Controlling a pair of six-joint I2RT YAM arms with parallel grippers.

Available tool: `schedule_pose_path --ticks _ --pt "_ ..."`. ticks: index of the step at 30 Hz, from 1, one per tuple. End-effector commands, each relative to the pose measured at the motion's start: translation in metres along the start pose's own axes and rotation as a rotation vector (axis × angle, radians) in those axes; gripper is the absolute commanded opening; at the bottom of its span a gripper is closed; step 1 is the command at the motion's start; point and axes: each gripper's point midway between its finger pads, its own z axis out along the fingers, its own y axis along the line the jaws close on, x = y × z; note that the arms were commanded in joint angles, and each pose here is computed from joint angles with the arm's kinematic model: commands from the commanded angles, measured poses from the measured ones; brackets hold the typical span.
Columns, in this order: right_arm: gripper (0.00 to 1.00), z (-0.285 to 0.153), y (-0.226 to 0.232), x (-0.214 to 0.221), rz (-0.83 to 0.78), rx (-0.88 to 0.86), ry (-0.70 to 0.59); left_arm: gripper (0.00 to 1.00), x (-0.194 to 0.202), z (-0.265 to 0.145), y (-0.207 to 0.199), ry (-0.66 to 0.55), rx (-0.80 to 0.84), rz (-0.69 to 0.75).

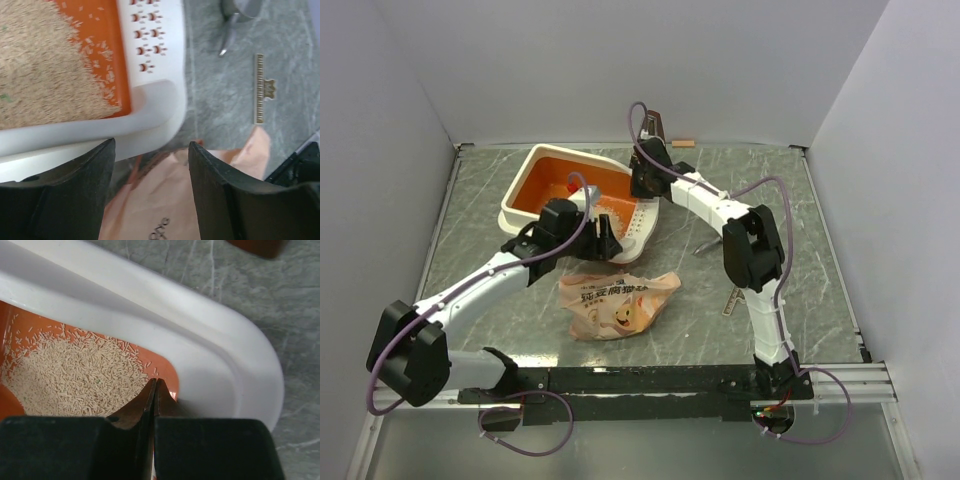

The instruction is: Fill the litter box with clean litter

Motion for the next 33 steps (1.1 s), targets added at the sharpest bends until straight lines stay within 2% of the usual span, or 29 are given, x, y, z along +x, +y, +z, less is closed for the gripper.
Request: schedule_pose_path --ticks 1,3,6,7,9,10,12,13,16,18,22,23,26,29,33 --pt "0.0 -0.028 -0.019 -0.012 -0.061 0.052 -0.021 0.65 -0.04 -0.007 -0.047 -0.121 0.104 0.028" --pt "0.0 -0.044 -0.011 -0.017 -0.073 0.003 -0.047 0.65 -0.043 -0.012 -0.052 -0.122 0.095 0.046" --pt "0.1 -0.078 0.006 -0.036 -0.103 -0.069 -0.109 0.66 -0.055 -0.027 -0.06 -0.133 0.078 0.076" --pt "0.19 -0.088 0.01 -0.039 -0.112 -0.082 -0.126 0.67 -0.065 -0.035 -0.062 -0.154 0.071 0.083" --pt "0.31 -0.121 0.023 -0.042 -0.137 -0.157 -0.143 0.7 -0.076 -0.053 -0.057 -0.196 0.018 0.102" --pt "0.42 -0.131 0.027 -0.041 -0.143 -0.182 -0.143 0.71 -0.075 -0.062 -0.051 -0.193 -0.022 0.105" --pt "0.48 -0.159 0.03 -0.033 -0.161 -0.211 -0.138 0.72 -0.079 -0.084 -0.041 -0.235 -0.085 0.102" --pt "0.51 -0.167 0.028 -0.03 -0.16 -0.211 -0.138 0.73 -0.066 -0.091 -0.029 -0.195 -0.137 0.094" --pt "0.54 -0.194 0.023 -0.014 -0.151 -0.222 -0.148 0.75 -0.051 -0.115 -0.009 -0.209 -0.24 -0.047" --pt "0.55 -0.209 0.019 -0.002 -0.141 -0.234 -0.166 0.79 -0.031 -0.129 -0.002 -0.198 -0.252 -0.132" --pt "0.56 -0.23 0.015 0.016 -0.137 -0.252 -0.183 0.82 -0.01 -0.151 -0.019 -0.231 -0.125 -0.399" --pt "0.56 -0.235 0.013 0.022 -0.136 -0.256 -0.183 0.82 -0.013 -0.165 -0.025 -0.281 -0.068 -0.444" --pt "0.57 -0.241 0.018 0.037 -0.15 -0.287 -0.173 0.84 -0.001 -0.176 -0.033 -0.306 0.04 -0.575" --pt "0.57 -0.244 0.021 0.049 -0.173 -0.295 -0.16 0.83 0.013 -0.178 -0.03 -0.325 0.099 -0.719" --pt "0.57 -0.246 0.023 0.058 -0.188 -0.309 -0.153 0.81 0.037 -0.17 -0.009 -0.339 0.072 -0.85"
